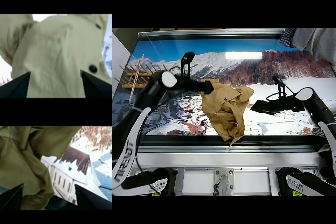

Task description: Fold the clothes and pants, and hang the long-sleeved shirts on hangers.

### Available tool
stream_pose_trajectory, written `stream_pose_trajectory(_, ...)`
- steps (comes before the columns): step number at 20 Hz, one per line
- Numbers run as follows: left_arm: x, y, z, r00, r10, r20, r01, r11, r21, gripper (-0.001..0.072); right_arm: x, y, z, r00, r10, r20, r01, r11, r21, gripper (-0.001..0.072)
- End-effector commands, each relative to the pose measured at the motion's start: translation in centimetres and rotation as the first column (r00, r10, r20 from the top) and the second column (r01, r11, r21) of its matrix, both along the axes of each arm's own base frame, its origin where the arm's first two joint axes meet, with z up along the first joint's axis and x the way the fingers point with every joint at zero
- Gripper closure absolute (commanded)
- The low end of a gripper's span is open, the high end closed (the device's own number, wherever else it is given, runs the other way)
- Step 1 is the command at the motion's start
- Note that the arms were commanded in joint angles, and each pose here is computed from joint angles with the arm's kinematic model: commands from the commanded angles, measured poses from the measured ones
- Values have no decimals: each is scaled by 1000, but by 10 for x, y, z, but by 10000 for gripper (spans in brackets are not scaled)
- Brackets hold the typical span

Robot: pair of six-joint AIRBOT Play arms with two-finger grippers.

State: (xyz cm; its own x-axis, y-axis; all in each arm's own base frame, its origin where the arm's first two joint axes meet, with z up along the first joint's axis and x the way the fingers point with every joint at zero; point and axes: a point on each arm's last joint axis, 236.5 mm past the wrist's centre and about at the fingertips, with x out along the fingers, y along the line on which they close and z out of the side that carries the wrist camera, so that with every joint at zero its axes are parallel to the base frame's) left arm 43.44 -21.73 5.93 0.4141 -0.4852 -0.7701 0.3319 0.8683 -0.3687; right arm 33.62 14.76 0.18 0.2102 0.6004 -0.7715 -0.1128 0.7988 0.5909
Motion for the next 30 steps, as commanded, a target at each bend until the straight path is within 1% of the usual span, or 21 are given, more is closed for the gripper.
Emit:
stream_pose_trajectory(1, 50, -7, -1, 995, -97, 16, 95, 994, 60, 17, -36, 3, -22, 995, 1, -98, 1, 1000, 13, 28)
stream_pose_trajectory(3, 66, -14, -17, 991, -129, -17, 130, 989, 70, 17, -48, 8, -31, 990, -4, -140, 10, 999, 40, 28)
stream_pose_trajectory(5, 71, -23, -42, 980, -191, -57, 196, 976, 94, 17, -61, 15, -42, 984, -1, -177, 11, 999, 53, 28)
stream_pose_trajectory(6, 70, -28, -56, 971, -227, -77, 234, 966, 107, 17, -66, 19, -50, 981, -8, -193, 17, 999, 47, 28)
stream_pose_trajectory(9, 67, -39, -91, 947, -282, -154, 300, 947, 113, 17, -78, 34, -68, 976, -3, -217, 10, 1000, 30, 28)
stream_pose_trajectory(12, 64, -51, -107, 930, -312, -194, 336, 937, 101, 17, -93, 60, -81, 970, 63, -236, -59, 998, 26, 28)
stream_pose_trajectory(14, 65, -54, -110, 932, -307, -192, 328, 941, 87, 18, -99, 73, -92, 965, 82, -248, -82, 997, 9, 28)
stream_pose_trajectory(15, 64, -54, -110, 931, -308, -194, 329, 940, 87, 36, -102, 78, -97, 963, 91, -255, -93, 996, 5, 29)
stream_pose_trajectory(16, 63, -53, -109, 930, -310, -199, 332, 939, 86, 226, -103, 82, -100, 962, 95, -256, -97, 995, 4, 49)
stream_pose_trajectory(17, 62, -51, -108, 929, -307, -205, 329, 940, 85, 439, -103, 84, -102, 964, 95, -249, -99, 995, -2, 146)
stream_pose_trajectory(18, 61, -48, -107, 929, -304, -211, 327, 941, 84, 619, -100, 84, -103, 967, 88, -237, -92, 996, -6, 214)
stream_pose_trajectory(19, 62, -43, -102, 932, -293, -215, 316, 945, 82, 676, -95, 83, -102, 971, 82, -225, -87, 996, -11, 285)
stream_pose_trajectory(21, 68, -34, -78, 949, -258, -182, 275, 958, 76, 677, -84, 72, -100, 977, 97, -188, -108, 993, -53, 684)
stream_pose_trajectory(23, 84, -21, -24, 975, -214, -56, 217, 973, 71, 677, -57, 52, -82, 988, 93, -125, -108, 987, -116, 690)
stream_pose_trajectory(25, 92, -7, 61, 977, -160, 140, 154, 987, 54, 677, -14, 16, -31, 995, 101, 0, -98, 969, -225, 690)
stream_pose_trajectory(26, 89, 1, 115, 957, -130, 258, 125, 991, 38, 677, 9, -2, 7, 990, 110, 85, -81, 955, -286, 691)
stream_pose_trajectory(28, 63, 11, 221, 878, -79, 473, 90, 996, 0, 677, 46, -37, 106, 952, 120, 283, 3, 917, -399, 691)
stream_pose_trajectory(29, 42, 17, 267, 827, -58, 559, 84, 996, -20, 677, 55, -45, 159, 916, 126, 381, 50, 906, -421, 691)
stream_pose_trajectory(30, 15, 18, 307, 778, -52, 627, 92, 995, -32, 677, 57, -48, 210, 873, 129, 471, 92, 904, -418, 691)
